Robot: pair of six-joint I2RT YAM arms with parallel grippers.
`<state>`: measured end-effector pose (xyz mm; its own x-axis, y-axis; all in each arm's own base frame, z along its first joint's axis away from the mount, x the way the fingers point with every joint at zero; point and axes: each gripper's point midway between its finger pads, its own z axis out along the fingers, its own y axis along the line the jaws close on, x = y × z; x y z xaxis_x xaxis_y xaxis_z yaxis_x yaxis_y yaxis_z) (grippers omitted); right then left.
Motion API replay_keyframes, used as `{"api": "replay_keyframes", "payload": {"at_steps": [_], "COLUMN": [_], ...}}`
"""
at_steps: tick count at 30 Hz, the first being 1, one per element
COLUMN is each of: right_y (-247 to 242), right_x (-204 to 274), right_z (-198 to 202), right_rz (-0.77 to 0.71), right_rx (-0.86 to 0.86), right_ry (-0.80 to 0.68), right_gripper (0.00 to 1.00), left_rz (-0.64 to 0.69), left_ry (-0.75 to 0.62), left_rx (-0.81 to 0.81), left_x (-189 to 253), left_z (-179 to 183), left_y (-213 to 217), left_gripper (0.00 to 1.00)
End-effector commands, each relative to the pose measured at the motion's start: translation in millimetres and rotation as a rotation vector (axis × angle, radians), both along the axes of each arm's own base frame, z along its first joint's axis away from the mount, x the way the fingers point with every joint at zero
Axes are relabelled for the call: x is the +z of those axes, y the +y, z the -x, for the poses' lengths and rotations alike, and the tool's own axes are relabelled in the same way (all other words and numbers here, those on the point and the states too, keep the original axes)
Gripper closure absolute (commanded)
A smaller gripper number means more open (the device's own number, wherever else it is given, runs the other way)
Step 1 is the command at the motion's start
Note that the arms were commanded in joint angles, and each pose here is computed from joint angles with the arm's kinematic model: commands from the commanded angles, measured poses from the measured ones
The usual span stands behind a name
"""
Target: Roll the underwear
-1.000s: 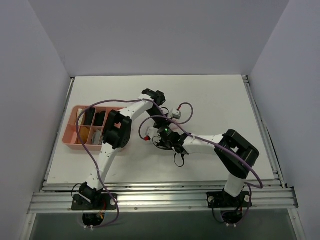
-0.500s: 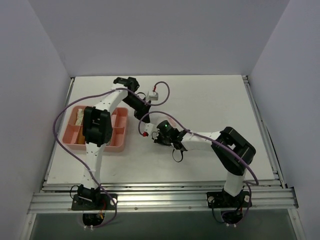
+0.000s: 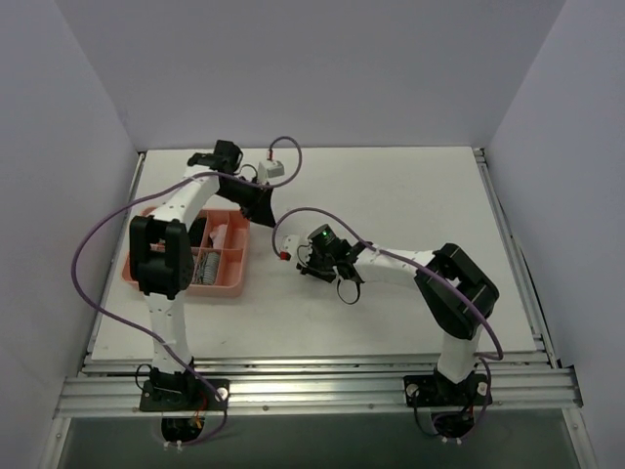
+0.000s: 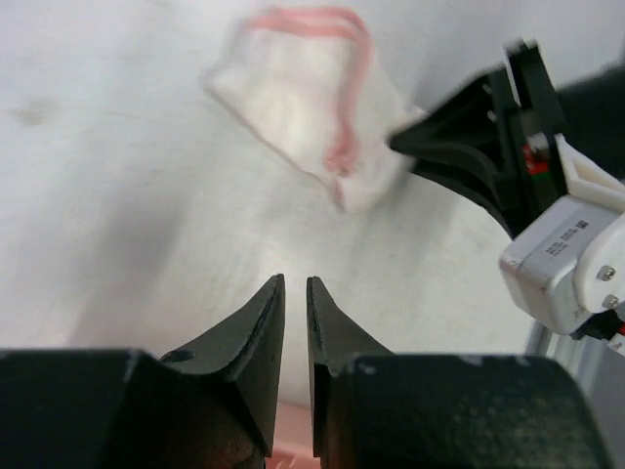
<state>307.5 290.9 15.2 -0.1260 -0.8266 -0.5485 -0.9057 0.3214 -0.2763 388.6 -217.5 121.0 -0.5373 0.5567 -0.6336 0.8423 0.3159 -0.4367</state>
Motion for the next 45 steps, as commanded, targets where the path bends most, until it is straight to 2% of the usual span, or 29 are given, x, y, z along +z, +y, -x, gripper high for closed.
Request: {"api": "replay_keyframes", "payload": {"at_steps": [1,3,7,10,11,13,14,15,16,17,18,19,20,22,23,24,25,26,27,28,29,31,32,34,37,38,39,41,45], "right_y": [-21,-17,-9,-9,-8,-5,-3,-1,2,-1,3,4,3,7,4,4,6,6,2,2,2,-3,-1,-2,-3,-4,-3,-9,-13], "right_x": [-38,-37,-29,-28,-33,-32,-37,-38,-35,-45,-43,-44,-45,-42,-41,-39,-35,-35,-38,-38,-40,-44,-40,-43,-49,-49,-47,-53,-56], "right_z": [52,47,38,31,36,30,36,37,26,31,35,35,33,38,32,32,34,29,29,28,25,25,26,20,19,18,19,16,8], "right_rz": [0.072,0.051,-0.031,-0.071,-0.085,-0.125,-0.144,-0.163,-0.196,-0.188,-0.214,-0.22,-0.229,-0.289,-0.327,-0.359,-0.394,-0.416,-0.424,-0.43,-0.446,-0.466,-0.504,-0.537,-0.556,-0.566,-0.584,-0.594,-0.647], "right_rx": [0.018,0.011,-0.025,-0.072,-0.072,-0.099,-0.091,-0.104,-0.124,-0.146,-0.132,-0.115,-0.114,-0.093,-0.101,-0.107,-0.12,-0.133,-0.157,-0.17,-0.195,-0.227,-0.235,-0.259,-0.307,-0.305,-0.328,-0.367,-0.442], "right_ry": [0.285,0.306,0.339,0.379,0.434,0.482,0.544,0.581,0.597,0.659,0.715,0.733,0.757,0.814,0.825,0.847,0.884,0.879,0.892,0.896,0.906,0.939,0.974,0.987,1.035,1.046,1.088,1.118,1.177], "right_gripper": [1.0,1.0,1.0,1.0,1.0,1.0,1.0,1.0,1.0,1.0,1.0,1.0,1.0,1.0,1.0,1.0,1.0,1.0,1.0,1.0,1.0,1.0,1.0,1.0,1.0,1.0,1.0,1.0,1.0], "left_rz": [0.063,0.088,0.043,0.094,0.167,0.343,0.501,0.613,0.662,0.715,0.745,0.752,0.75,0.724,0.698,0.666,0.637,0.585,0.53,0.46,0.384,0.29,0.269,0.246,0.253,0.221,0.208,0.138,0.032], "left_ry": [-0.284,-0.358,-0.425,-0.425,-0.367,-0.341,-0.198,-0.292,-0.303,-0.241,-0.335,-0.366,-0.421,-0.421,-0.502,-0.462,-0.482,-0.594,-0.525,-0.56,-0.604,-0.662,-0.701,-0.669,-0.605,-0.539,-0.551,-0.513,-0.561], "left_rx": [0.275,0.344,0.515,0.649,0.657,0.605,0.515,0.45,0.474,0.48,0.384,0.342,0.311,0.306,0.295,0.333,0.366,0.335,0.34,0.392,0.338,0.36,0.327,0.277,0.154,0.112,0.073,-0.042,-0.238], "left_x": [74,98,116,143,154,177,192,206,211,215,214,212,217,201,204,193,193,197,182,179,175,173,176,168,157,137,139,112,79], "left_z": [-65,-78,-100,-117,-115,-117,-98,-105,-110,-105,-93,-86,-78,-72,-72,-74,-79,-80,-72,-80,-71,-74,-71,-59,-40,-30,-28,-9,21], "left_y": [21,29,53,69,64,67,54,52,76,77,74,70,67,63,64,64,64,63,49,49,36,30,25,8,-10,-12,-16,-28,-50], "left_gripper": [0.77,0.76,0.74,0.74,0.74,0.74,0.77,0.9,0.93,0.93,0.86,0.83,0.81,0.76,0.76,0.77,0.76,0.75,0.74,0.73,0.69,0.67,0.63,0.58,0.58,0.58,0.58,0.59,0.58]}}
